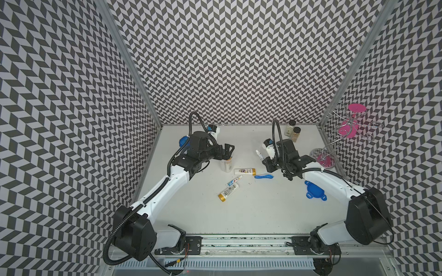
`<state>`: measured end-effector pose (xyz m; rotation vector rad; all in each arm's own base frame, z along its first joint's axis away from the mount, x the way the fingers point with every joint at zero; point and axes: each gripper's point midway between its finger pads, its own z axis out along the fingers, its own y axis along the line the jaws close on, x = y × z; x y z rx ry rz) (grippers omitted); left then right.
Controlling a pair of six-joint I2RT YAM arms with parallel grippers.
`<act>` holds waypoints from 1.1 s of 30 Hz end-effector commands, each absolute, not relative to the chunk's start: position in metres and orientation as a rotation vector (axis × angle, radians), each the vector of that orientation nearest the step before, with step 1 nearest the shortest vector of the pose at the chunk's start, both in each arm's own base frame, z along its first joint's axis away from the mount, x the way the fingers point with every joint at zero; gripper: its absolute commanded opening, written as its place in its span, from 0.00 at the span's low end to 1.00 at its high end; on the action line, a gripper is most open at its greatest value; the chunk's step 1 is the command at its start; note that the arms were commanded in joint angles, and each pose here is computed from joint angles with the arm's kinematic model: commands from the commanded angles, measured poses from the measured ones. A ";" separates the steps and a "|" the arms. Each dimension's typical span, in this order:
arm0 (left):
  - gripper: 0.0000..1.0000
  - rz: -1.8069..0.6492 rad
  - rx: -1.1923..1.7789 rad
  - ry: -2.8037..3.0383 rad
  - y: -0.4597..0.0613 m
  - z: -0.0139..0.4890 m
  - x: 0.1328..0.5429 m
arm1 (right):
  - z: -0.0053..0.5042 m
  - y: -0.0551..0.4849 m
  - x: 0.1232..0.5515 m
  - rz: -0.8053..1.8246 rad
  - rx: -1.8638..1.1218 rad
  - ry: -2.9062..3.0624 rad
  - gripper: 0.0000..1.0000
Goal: Pack away toiletry kits
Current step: Pick up the toiletry item from the center of the board.
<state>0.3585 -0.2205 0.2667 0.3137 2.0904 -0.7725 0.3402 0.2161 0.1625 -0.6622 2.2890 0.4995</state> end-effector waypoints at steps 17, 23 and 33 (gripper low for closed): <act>0.89 -1.218 0.374 2.013 -0.287 0.283 0.319 | 0.258 0.306 0.285 0.941 -0.910 1.829 0.00; 0.74 -1.234 0.378 2.032 -0.300 0.274 0.314 | 0.262 0.313 0.285 0.950 -0.923 1.815 0.00; 0.20 -1.214 0.355 2.045 -0.298 0.269 0.318 | 0.267 0.315 0.285 0.959 -0.927 1.792 0.00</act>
